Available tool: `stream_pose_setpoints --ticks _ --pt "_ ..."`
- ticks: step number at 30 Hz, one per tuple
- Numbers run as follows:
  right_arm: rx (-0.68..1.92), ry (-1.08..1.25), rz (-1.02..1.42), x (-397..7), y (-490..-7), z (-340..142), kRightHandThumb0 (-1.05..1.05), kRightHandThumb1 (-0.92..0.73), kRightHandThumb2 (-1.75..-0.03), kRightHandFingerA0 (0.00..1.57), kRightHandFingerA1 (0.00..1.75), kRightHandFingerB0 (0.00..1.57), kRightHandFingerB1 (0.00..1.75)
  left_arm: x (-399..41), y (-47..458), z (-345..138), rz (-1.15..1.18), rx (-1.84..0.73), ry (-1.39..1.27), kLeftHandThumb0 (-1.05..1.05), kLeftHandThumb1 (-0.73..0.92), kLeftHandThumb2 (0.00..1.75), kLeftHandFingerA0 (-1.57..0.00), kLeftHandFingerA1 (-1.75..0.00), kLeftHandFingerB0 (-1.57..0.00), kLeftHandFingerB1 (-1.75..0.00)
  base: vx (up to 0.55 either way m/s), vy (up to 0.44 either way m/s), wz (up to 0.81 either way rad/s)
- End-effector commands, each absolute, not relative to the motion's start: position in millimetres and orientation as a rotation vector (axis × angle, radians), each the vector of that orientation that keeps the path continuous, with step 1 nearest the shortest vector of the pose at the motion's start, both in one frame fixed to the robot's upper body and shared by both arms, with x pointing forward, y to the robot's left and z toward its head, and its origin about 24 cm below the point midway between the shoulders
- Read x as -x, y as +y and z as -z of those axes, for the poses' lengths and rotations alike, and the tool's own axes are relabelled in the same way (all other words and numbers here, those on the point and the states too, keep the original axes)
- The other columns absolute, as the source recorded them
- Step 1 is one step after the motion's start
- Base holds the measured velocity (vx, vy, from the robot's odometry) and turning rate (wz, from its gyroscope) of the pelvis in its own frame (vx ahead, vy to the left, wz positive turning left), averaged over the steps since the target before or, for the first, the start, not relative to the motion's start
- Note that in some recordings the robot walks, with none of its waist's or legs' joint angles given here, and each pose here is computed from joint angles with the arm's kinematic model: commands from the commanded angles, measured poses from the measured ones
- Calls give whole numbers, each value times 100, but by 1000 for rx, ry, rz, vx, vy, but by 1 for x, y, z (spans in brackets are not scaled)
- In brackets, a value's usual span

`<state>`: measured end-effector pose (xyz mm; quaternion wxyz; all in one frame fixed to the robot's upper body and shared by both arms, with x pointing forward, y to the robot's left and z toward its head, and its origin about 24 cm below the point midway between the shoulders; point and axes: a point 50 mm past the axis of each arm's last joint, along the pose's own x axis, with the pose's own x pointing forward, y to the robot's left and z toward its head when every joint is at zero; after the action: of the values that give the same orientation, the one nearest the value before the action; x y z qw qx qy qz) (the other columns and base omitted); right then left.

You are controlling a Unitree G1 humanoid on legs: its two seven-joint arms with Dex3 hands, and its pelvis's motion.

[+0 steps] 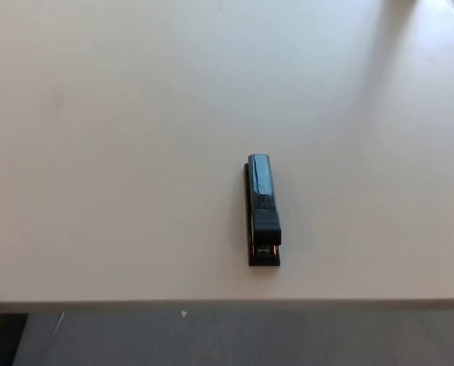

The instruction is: The robot uses its right hand to press on the stapler that is in the middle of the desk

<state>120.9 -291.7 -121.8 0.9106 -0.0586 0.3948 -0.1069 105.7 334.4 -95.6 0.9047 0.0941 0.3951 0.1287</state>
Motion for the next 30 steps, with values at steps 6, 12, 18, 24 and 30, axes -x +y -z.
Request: stream_pose_setpoints --ticks 6,12,18,24,30 --pt "49 673 477 -130 -336 99 -54 -75 -87 47 51 8 28 -110 361 73 -289 -154 635 -51 92 79 -1 -19 -3 -24 0 0 0" --pt "54 690 741 -105 -376 86 -50 -83 -64 72 46 9 26 -111 366 71 -283 -157 618 -51 91 84 -1 -18 -2 -21 0 0 0" --pt "-38 665 1040 -65 -409 73 -27 -70 -115 67 65 0 48 -108 367 70 -293 -164 610 -53 92 78 -1 -18 -2 -22 0 0 0" --pt "-44 656 1045 -68 -409 72 -27 -70 -115 67 65 0 48 -111 368 69 -296 -163 599 -53 92 78 -1 -18 -2 -22 0 0 0" --pt "-66 296 1468 -41 -473 3 11 -75 -66 73 49 44 41 -113 370 66 -297 -143 578 -53 92 88 -1 -19 -3 -21 0 0 0"
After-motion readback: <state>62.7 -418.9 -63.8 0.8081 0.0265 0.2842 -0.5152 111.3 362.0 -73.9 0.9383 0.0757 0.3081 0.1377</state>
